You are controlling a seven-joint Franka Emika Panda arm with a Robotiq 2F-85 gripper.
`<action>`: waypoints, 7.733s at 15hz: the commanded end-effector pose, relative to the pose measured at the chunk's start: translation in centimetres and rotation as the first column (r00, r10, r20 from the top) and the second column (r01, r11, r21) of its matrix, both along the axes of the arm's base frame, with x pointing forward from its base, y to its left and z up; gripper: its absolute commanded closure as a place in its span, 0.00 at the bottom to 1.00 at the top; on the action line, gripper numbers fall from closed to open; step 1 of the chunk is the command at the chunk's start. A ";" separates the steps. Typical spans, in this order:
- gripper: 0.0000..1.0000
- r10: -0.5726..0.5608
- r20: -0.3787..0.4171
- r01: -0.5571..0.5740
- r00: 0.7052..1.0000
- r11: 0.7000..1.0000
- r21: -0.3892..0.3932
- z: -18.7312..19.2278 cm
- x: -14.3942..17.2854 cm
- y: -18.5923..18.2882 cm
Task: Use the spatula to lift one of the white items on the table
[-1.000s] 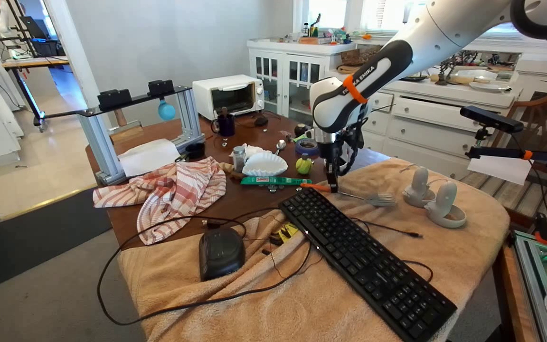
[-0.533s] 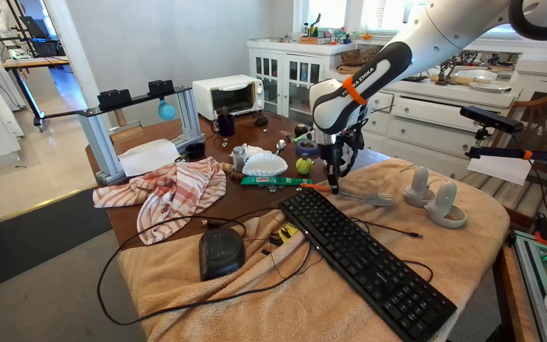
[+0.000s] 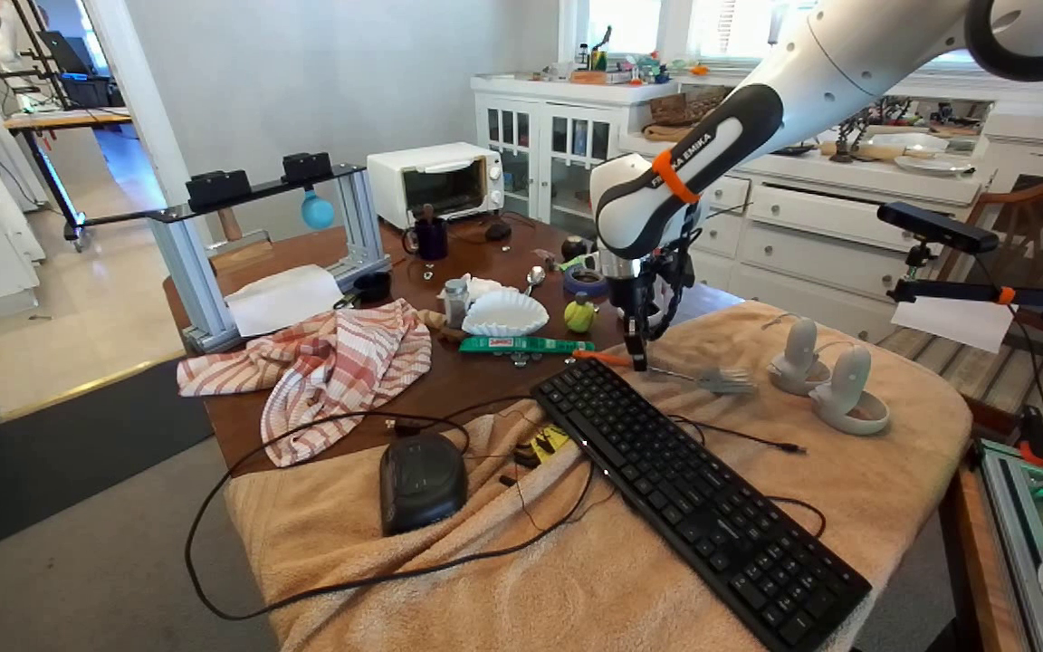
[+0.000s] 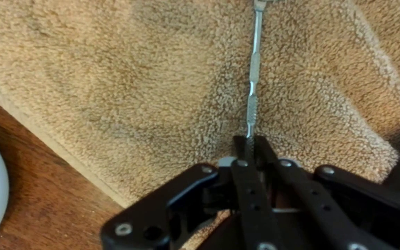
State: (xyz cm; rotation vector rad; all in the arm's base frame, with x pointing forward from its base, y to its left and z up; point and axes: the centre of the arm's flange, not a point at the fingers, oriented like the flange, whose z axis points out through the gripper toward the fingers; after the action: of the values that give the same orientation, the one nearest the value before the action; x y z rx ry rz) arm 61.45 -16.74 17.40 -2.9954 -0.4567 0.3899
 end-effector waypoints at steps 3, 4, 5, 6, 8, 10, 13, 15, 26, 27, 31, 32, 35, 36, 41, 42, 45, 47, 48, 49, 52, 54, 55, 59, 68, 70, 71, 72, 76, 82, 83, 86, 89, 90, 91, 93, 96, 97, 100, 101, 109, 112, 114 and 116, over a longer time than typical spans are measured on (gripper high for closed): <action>0.96 -0.004 -0.024 0.004 1.000 1.000 -0.014 -0.8 0.3 -0.6; 0.98 -0.005 -0.025 0.005 1.000 1.000 -0.011 -0.8 0.3 -0.7; 0.98 -0.005 -0.024 0.005 1.000 1.000 -0.011 -0.7 0.3 -0.7; 0.98 -0.009 -0.020 0.008 1.000 1.000 -0.007 -0.3 0.4 -0.6; 0.98 -0.023 0.001 0.023 1.000 1.000 -0.007 1.3 0.6 -0.4; 0.98 -0.038 0.059 0.040 0.998 0.998 -0.038 3.8 0.6 -0.4; 0.98 -0.069 0.135 0.075 0.988 0.996 -0.044 7.1 0.3 -0.4; 0.98 -0.071 0.216 0.083 0.974 0.995 -0.047 8.6 -0.4 -0.4; 0.98 -0.137 0.587 0.067 0.798 0.988 0.139 10.4 -5.6 -0.6; 0.98 -0.128 0.582 0.049 0.803 0.987 0.151 10.3 -5.8 -0.7; 0.98 -0.086 0.591 -0.024 0.802 0.984 0.176 10.1 -5.9 -2.1; 0.98 -0.079 0.588 -0.040 0.805 0.982 0.187 10.0 -6.0 -2.6; 0.98 -0.064 0.574 -0.070 0.817 0.975 0.210 9.7 -6.8 -3.5; 0.98 -0.063 0.567 -0.078 0.821 0.972 0.221 9.7 -7.1 -3.7; 0.98 -0.058 0.562 -0.102 0.825 0.963 0.249 10.6 -8.7 -5.0; 0.98 -0.054 0.564 -0.105 0.824 0.963 0.246 10.8 -9.0 -5.2; 0.98 -0.054 0.587 -0.113 0.808 0.963 0.244 10.7 -10.2 -5.4; 0.98 -0.048 0.612 -0.132 0.790 0.960 0.246 10.4 -10.9 -5.1; 0.98 -0.049 0.611 -0.139 0.790 0.957 0.256 10.2 -11.2 -4.9; 0.98 -0.046 0.611 -0.144 0.790 0.955 0.259 10.1 -11.6 -4.7; 0.98 -0.036 0.600 -0.147 0.799 0.956 0.252 9.8 -12.8 -4.7; 0.98 -0.031 0.593 -0.145 0.805 0.958 0.246 9.7 -13.4 -5.3; 0.98 -0.030 0.597 -0.142 0.802 0.960 0.240 9.7 -13.7 -5.8; 0.98 -0.017 0.604 -0.152 0.797 0.962 0.228 9.1 -14.7 -7.0; 0.98 -0.004 0.627 -0.176 0.779 0.958 0.224 7.8 -15.6 -7.4; 0.98 0.003 0.608 -0.184 0.794 0.954 0.235 7.6 -15.8 -7.6; 0.98 0.004 0.602 -0.184 0.799 0.954 0.238 7.4 -15.9 -7.7; 0.98 0.008 0.594 -0.188 0.804 0.952 0.240 7.2 -16.1 -7.8; 0.98 0.000 0.558 -0.182 0.830 0.945 0.270 6.4 -16.6 -8.0; 0.98 0.021 0.523 -0.192 0.852 0.942 0.275 5.8 -16.7 -8.2; 0.98 0.024 0.523 -0.194 0.852 0.942 0.273 5.8 -16.6 -8.2; 0.98 0.024 0.508 -0.182 0.861 0.947 0.264 5.6 -16.4 -8.6; 0.98 -0.013 0.483 -0.125 0.875 0.960 0.251 5.7 -15.7 -9.2; 0.98 -0.021 0.469 -0.109 0.883 0.962 0.249 5.8 -15.5 -9.4; 0.98 -0.030 0.453 -0.091 0.891 0.966 0.244 5.9 -15.2 -9.6; 0.98 -0.050 0.446 -0.064 0.894 0.970 0.236 5.9 -14.7 -10.0; 0.98 -0.075 0.425 -0.032 0.902 0.971 0.237 5.8 -13.9 -10.5; 0.98 -0.078 0.411 -0.023 0.908 0.972 0.235 5.6 -13.7 -10.7; 0.98 -0.078 0.364 -0.007 0.928 0.974 0.227 4.9 -12.9 -11.2; 0.98 -0.073 0.350 -0.007 0.934 0.975 0.222 4.7 -12.7 -11.3; 0.98 -0.042 0.325 -0.036 0.945 0.972 0.230 3.9 -12.2 -11.3; 0.98 -0.036 0.356 -0.046 0.934 0.975 0.219 4.5 -12.7 -10.8; 0.98 -0.020 0.387 -0.068 0.922 0.975 0.212 5.3 -13.2 -10.3; 0.98 -0.007 0.415 -0.090 0.910 0.973 0.214 6.1 -13.9 -9.9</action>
State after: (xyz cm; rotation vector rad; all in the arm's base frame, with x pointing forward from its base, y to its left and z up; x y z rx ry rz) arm 49.18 -27.43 22.15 -2.8386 -0.5047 -0.2181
